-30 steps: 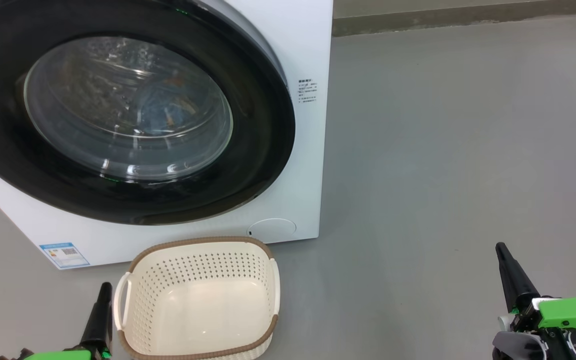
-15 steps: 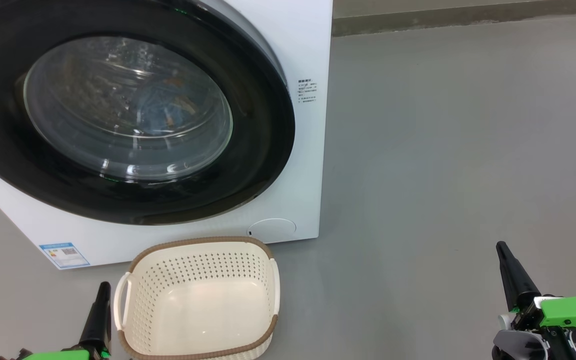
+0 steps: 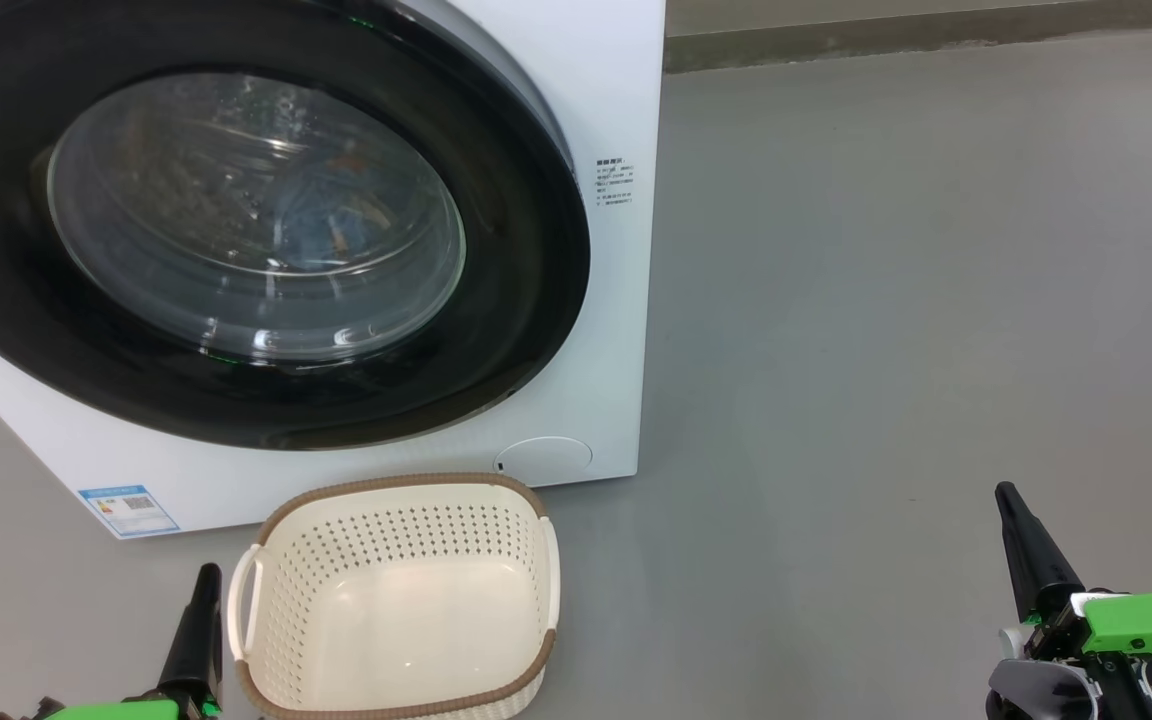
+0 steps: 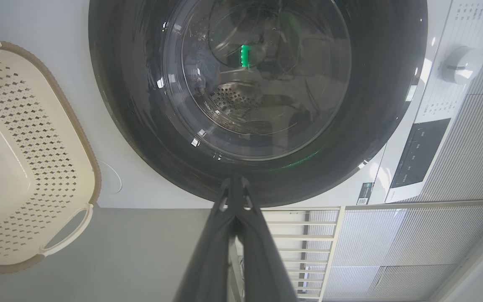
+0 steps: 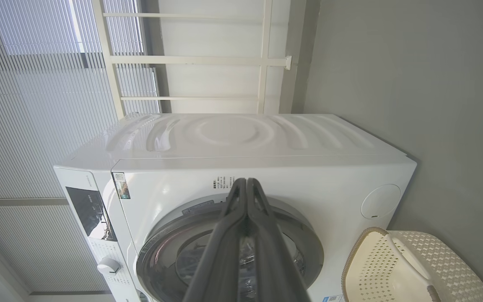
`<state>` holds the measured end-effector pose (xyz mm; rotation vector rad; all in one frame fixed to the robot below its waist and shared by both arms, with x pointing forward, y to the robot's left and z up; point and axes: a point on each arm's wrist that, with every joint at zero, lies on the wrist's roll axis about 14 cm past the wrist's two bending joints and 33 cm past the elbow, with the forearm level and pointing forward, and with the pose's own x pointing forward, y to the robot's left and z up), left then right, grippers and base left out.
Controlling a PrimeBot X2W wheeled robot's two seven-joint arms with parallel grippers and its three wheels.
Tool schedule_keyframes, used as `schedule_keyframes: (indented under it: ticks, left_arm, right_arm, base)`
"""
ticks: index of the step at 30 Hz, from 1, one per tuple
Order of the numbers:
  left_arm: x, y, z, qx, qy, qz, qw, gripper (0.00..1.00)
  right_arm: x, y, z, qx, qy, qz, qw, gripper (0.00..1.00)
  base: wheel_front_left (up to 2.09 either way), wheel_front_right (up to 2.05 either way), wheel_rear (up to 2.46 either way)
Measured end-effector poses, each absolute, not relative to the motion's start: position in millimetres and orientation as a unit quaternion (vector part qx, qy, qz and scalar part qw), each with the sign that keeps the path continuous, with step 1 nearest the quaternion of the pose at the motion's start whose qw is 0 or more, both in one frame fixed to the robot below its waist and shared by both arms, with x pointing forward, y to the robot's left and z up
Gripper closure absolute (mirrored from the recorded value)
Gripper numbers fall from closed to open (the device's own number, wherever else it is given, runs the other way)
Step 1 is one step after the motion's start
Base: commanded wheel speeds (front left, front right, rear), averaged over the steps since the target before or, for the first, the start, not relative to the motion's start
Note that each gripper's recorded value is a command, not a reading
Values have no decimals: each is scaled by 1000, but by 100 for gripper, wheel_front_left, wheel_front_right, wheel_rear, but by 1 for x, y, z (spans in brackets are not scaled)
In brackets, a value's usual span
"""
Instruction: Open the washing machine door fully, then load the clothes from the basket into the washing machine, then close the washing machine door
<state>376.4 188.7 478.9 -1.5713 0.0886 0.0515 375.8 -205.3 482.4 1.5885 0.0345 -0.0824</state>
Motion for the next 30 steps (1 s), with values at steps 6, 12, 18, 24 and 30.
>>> schedule_keyframes:
  ticks: [6,12,18,24,30]
  left_arm:
    - [376,189,479,-707,40,23,706,100]
    - [376,189,479,-707,40,23,706,100]
    - [376,189,479,-707,40,23,706,100]
    - [376,189,479,-707,40,23,706,100]
    - [376,189,479,-707,40,23,706,100]
  right_arm:
    - [376,-205,482,713,15,-37,700,100]
    - [376,-206,482,713,15,-38,700,100]
    - [376,-206,482,714,15,-37,699,100]
    - [376,-206,482,714,15,-38,699,100]
    - [376,-206,482,714,15,-38,699,100]
  base:
    - [0,0,0]
    - [0,0,0]
    - [0,0,0]
    - [0,0,0]
    - [0,0,0]
